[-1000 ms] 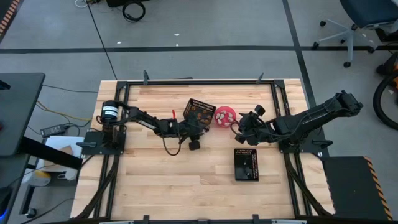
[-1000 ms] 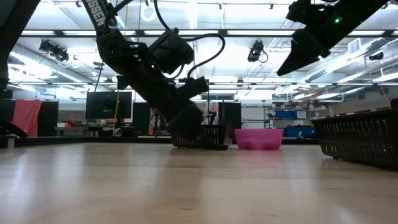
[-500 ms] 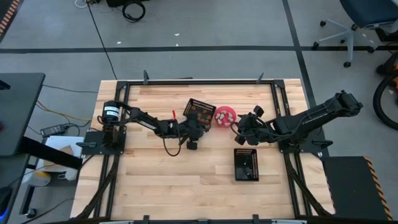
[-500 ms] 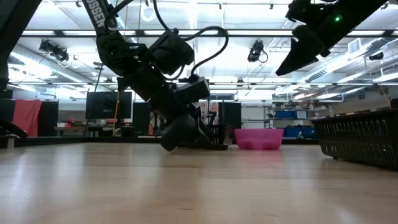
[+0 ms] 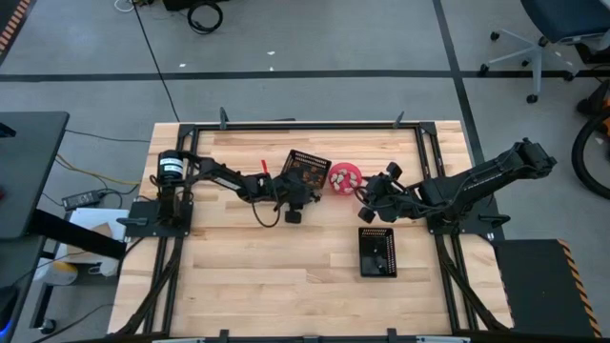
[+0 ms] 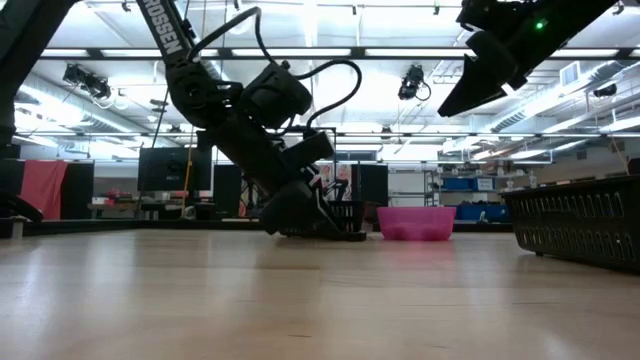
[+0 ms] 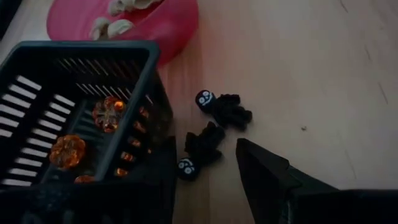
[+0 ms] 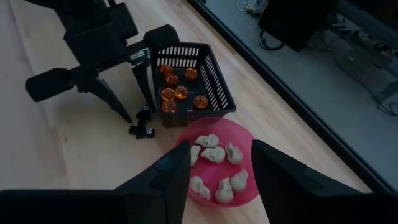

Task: Sort Halloween decoration
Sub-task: Put the black skeleton toy into the bottom black bin

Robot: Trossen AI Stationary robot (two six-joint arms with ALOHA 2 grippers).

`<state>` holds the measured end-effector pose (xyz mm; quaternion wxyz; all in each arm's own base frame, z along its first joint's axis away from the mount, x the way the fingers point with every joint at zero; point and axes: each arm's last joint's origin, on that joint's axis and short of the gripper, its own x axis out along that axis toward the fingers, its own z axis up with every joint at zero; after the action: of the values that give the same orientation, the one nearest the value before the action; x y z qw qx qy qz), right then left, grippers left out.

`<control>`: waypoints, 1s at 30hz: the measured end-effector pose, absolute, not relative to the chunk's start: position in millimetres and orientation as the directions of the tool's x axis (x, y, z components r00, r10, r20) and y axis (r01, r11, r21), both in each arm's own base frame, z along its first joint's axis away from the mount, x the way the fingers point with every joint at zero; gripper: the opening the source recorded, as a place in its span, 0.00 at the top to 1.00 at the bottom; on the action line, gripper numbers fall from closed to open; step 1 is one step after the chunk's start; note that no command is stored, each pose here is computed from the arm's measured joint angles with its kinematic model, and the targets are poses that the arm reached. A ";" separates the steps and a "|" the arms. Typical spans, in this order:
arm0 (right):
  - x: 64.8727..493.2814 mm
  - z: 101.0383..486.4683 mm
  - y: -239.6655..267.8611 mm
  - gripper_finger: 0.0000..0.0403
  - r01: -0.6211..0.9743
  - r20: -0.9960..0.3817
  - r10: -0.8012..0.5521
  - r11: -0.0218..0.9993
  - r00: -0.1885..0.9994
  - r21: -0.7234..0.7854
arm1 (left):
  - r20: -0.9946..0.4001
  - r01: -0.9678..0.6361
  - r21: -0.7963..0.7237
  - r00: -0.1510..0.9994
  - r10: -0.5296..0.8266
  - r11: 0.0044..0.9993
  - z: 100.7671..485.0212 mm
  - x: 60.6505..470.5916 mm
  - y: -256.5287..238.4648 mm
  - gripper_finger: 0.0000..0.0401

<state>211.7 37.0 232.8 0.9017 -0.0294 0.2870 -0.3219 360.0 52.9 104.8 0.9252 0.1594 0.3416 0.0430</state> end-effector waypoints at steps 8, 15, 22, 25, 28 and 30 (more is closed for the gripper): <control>211.7 232.8 37.0 0.57 0.560 -0.499 -0.598 0.792 0.628 -0.244 | -0.644 0.113 0.352 0.750 0.153 0.929 103.7 360.0 39.2 0.65; 211.6 232.7 37.9 0.57 0.552 -0.502 -0.591 0.797 0.631 -0.246 | -0.648 0.202 0.355 0.756 0.085 0.913 103.5 360.9 26.8 0.65; 211.5 233.1 41.0 0.57 0.543 -0.500 -0.579 0.806 0.644 -0.234 | -0.646 0.093 0.228 0.760 0.079 0.969 103.7 360.6 35.7 0.65; 211.5 233.1 41.2 0.57 0.545 -0.498 -0.581 0.805 0.644 -0.235 | -0.647 0.057 0.199 0.757 0.088 0.978 103.5 360.2 38.7 0.65; 211.4 233.2 41.1 0.57 0.547 -0.496 -0.584 0.803 0.643 -0.237 | -0.655 0.037 0.179 0.750 0.091 0.983 102.2 359.3 40.0 0.65; 211.4 233.3 41.0 0.57 0.545 -0.493 -0.588 0.802 0.641 -0.247 | -0.656 0.041 0.185 0.749 0.092 0.982 102.1 359.2 39.8 0.65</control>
<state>211.4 41.0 233.3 0.9051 -0.0376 0.2855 -0.3128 359.2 39.8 102.1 0.9303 0.0942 0.3542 0.0137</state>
